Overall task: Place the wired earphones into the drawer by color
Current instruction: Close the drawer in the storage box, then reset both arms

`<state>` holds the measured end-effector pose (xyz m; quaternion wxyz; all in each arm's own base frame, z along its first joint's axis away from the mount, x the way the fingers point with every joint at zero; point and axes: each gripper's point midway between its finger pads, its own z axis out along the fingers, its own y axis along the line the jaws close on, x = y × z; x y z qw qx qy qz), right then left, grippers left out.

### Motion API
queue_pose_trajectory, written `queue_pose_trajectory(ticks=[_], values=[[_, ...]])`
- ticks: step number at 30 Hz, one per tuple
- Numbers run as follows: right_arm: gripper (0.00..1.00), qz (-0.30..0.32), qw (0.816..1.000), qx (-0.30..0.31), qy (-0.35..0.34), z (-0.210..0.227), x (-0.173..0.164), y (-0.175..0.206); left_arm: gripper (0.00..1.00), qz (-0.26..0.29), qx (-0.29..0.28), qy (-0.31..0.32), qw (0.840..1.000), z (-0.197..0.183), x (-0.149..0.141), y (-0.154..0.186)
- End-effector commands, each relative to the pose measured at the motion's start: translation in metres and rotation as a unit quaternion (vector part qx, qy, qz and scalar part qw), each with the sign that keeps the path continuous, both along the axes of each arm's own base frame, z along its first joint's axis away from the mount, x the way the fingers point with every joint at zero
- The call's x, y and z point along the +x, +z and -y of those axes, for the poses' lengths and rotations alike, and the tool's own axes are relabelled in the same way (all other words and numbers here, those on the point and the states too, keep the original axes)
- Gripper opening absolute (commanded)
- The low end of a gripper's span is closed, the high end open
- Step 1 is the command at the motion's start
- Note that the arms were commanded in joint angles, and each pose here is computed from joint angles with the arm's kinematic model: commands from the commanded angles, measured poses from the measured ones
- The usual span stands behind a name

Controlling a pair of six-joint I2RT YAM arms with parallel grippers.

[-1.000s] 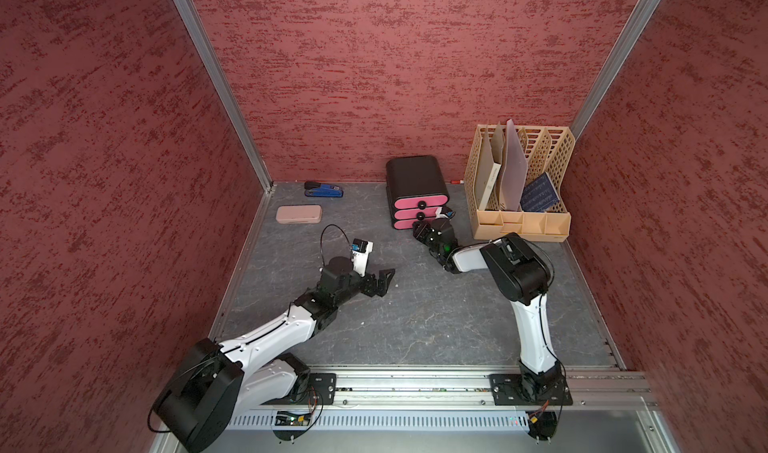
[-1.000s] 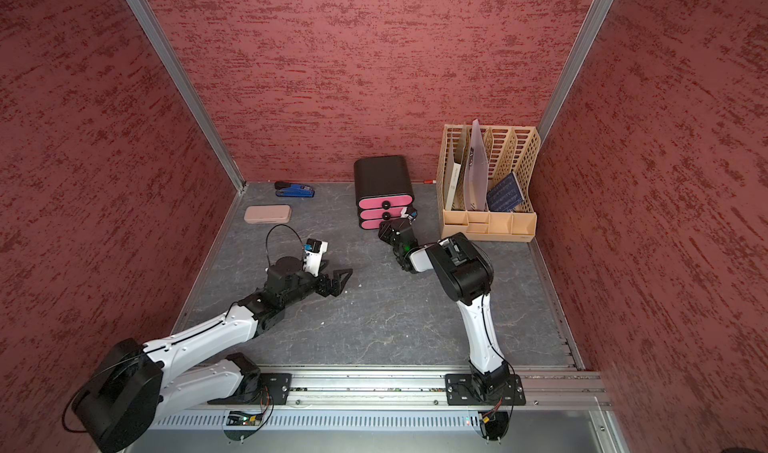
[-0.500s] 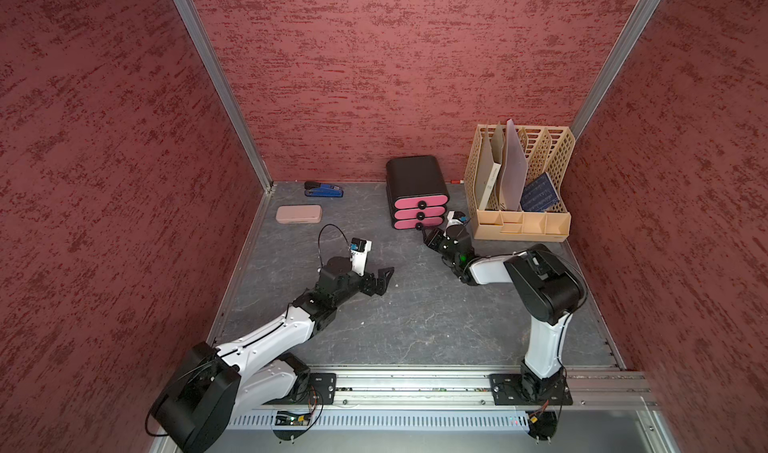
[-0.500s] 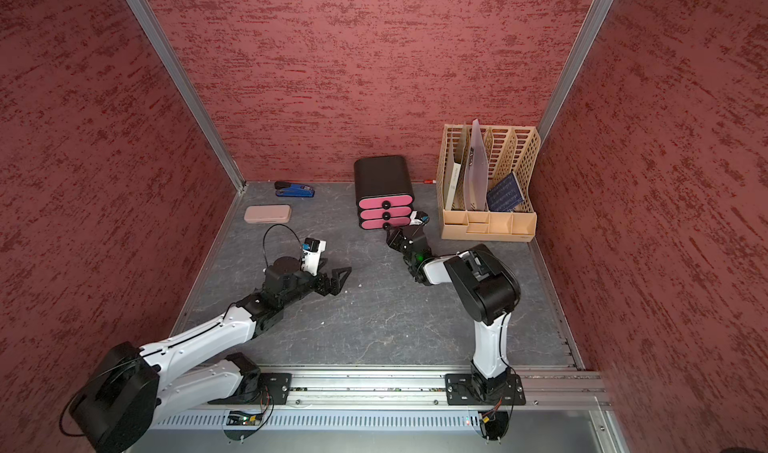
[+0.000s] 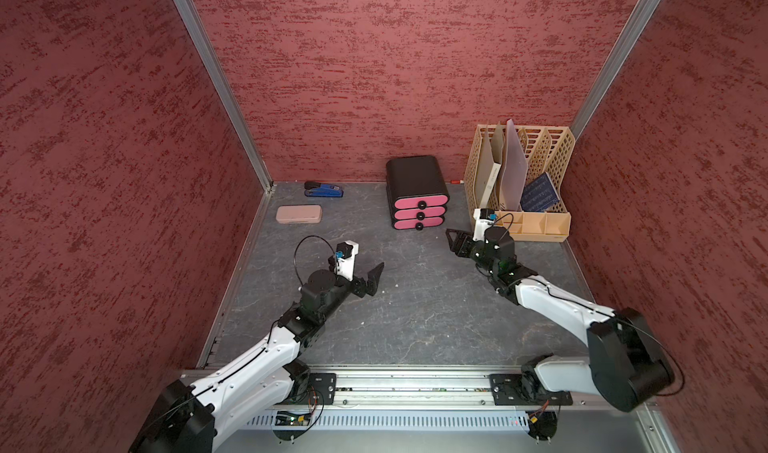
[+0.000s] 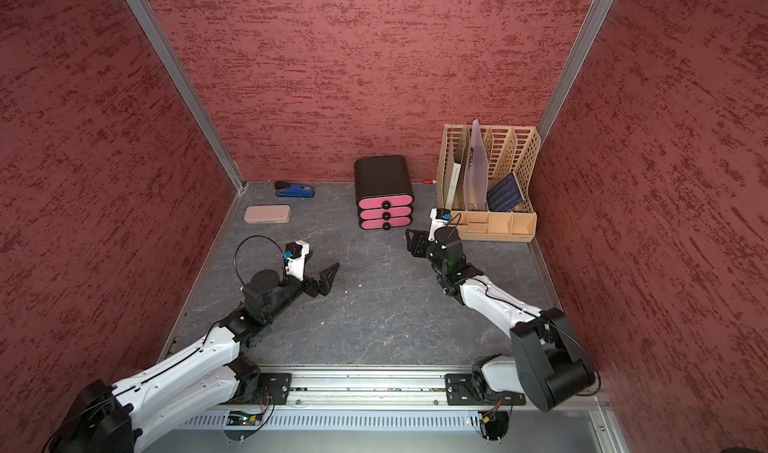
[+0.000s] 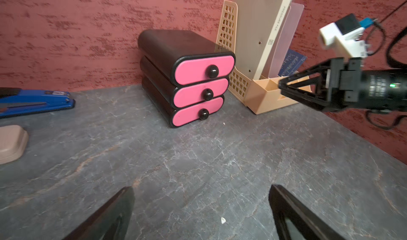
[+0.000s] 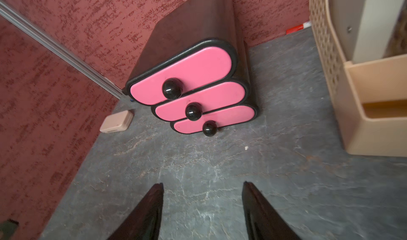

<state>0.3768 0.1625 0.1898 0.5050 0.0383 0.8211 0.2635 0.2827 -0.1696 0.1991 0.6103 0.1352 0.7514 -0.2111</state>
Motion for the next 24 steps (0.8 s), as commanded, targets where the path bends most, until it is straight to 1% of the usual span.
queue_pose_trajectory(ticks=[1, 4, 6, 7, 8, 12, 15, 20, 24], values=[[0.67, -0.032, 0.992, -0.122, -0.031, 0.035, -0.021, -0.019, 1.00, 0.040, 0.011, 0.089, 0.995, -0.032, 0.012, 0.010], [0.76, -0.023, 0.984, -0.167, -0.065, 0.059, -0.032, -0.013, 1.00, 0.090, 0.027, 0.110, 0.989, -0.041, 0.014, 0.021], [0.83, -0.019, 0.978, -0.187, -0.085, 0.072, -0.039, -0.010, 1.00, 0.104, 0.049, 0.122, 0.986, -0.046, 0.019, 0.022], [0.96, -0.016, 0.977, -0.193, -0.092, 0.076, -0.042, -0.008, 1.00, 0.104, 0.058, 0.131, 0.984, -0.050, 0.022, 0.022], [0.98, -0.014, 0.976, -0.196, -0.097, 0.079, -0.044, -0.006, 1.00, 0.104, 0.067, 0.138, 0.983, -0.054, 0.025, 0.022], [0.98, -0.010, 0.974, -0.200, -0.109, 0.086, -0.049, -0.004, 1.00, 0.101, 0.075, 0.156, 0.980, -0.070, 0.036, 0.024], [0.98, -0.011, 0.972, -0.205, -0.117, 0.090, -0.050, -0.003, 1.00, 0.092, 0.075, 0.173, 0.978, -0.088, 0.045, 0.023], [0.98, 0.010, 0.971, -0.199, -0.133, 0.095, -0.051, 0.004, 1.00, 0.052, 0.069, 0.200, 0.976, -0.129, 0.056, 0.005], [0.98, 0.019, 0.968, -0.215, -0.127, 0.096, -0.050, 0.004, 1.00, 0.043, 0.041, 0.217, 0.974, -0.160, 0.063, -0.010]])
